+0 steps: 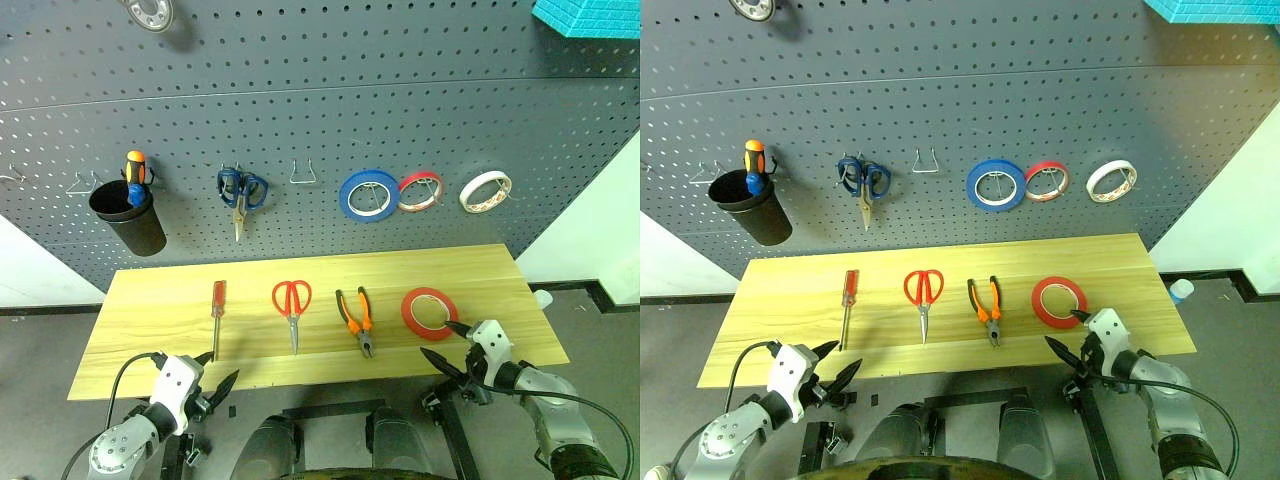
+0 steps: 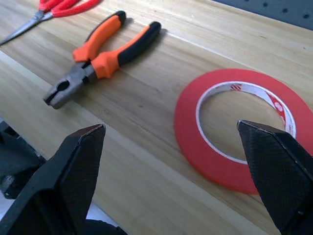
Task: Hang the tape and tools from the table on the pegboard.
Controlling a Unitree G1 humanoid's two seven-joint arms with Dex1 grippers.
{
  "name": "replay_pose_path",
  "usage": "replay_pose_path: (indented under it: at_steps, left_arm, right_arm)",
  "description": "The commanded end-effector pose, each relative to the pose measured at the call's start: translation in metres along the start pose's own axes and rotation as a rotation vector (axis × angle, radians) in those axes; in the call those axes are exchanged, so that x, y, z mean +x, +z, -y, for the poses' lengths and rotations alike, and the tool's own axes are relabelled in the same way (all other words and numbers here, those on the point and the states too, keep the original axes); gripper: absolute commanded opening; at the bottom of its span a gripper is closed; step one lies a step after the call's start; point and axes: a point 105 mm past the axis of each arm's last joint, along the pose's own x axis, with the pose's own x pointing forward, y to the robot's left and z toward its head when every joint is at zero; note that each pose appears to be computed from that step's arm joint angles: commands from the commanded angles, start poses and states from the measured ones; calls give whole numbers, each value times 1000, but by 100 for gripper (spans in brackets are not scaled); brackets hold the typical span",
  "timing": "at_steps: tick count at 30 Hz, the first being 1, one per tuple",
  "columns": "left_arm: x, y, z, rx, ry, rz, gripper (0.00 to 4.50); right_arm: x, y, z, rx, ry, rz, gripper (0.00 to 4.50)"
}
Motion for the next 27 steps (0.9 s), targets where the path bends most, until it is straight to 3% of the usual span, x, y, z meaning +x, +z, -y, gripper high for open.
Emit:
replay_pose_path:
  at_steps: [1,16,27]
  left_arm:
    - [1,6,1,20,-9,30,339]
    - [1,2,5,20,-15,28,339]
    - [13,24,3,60,-46,79,339]
  right_arm:
    - [2,6,3,-32,-13,33,450]
    - [2,8,4,-39,-11,42,450]
    - [13,9,7,-122,11,-16,450]
